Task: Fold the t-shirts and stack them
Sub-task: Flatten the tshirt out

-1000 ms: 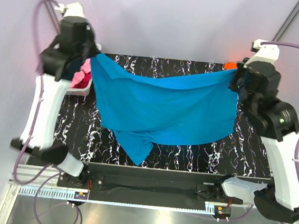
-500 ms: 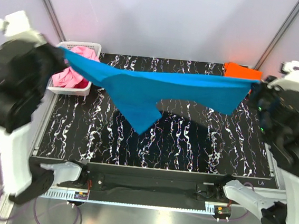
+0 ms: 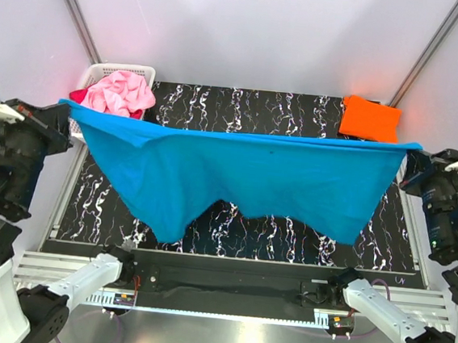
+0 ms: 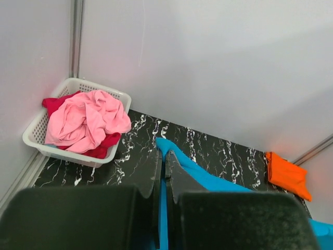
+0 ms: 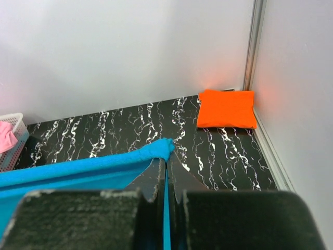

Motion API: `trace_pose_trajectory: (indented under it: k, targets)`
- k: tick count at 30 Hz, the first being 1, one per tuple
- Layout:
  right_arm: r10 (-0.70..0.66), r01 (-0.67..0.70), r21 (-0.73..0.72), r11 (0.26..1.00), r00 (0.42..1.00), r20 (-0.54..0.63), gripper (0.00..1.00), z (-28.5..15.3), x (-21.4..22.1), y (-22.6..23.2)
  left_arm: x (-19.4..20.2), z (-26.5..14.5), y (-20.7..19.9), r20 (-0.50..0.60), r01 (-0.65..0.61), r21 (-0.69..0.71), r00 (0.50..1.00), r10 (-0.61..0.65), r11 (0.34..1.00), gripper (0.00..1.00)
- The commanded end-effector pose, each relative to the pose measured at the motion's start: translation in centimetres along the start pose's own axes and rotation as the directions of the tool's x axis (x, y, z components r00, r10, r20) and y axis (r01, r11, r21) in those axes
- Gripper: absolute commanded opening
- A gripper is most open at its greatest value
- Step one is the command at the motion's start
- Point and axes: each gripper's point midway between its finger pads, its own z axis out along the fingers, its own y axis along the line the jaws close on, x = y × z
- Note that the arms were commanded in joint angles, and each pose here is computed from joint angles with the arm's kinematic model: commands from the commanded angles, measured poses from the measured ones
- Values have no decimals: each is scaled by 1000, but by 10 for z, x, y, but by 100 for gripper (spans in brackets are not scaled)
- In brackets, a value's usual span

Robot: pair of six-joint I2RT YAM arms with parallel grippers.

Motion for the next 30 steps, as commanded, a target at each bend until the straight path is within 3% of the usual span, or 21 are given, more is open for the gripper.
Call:
trace_pose_trajectory:
  k: [1, 5, 16, 22, 30]
  targets:
    - [-43, 43, 41, 998, 999, -6, 0, 19, 0, 4, 1, 33, -3, -2, -46, -48, 999, 46, 998, 0]
    - [-65, 68, 75, 995, 997, -51, 0, 51, 19, 17, 40, 94, -15, -133, -56, -97, 990, 43, 994, 0]
    - [-137, 136, 103, 985, 991, 3, 0, 110, 11, 46, 49, 162, -16, -133, -96, -196, 989, 71, 976, 0]
    - [-127, 124, 80, 989, 991, 42, 0, 94, 0, 40, 27, 138, -13, -77, -93, -185, 994, 80, 978, 0]
    - [-106, 102, 63, 993, 992, 73, 0, 40, -11, 9, -6, 60, 2, 2, -84, -133, 996, 85, 988, 0]
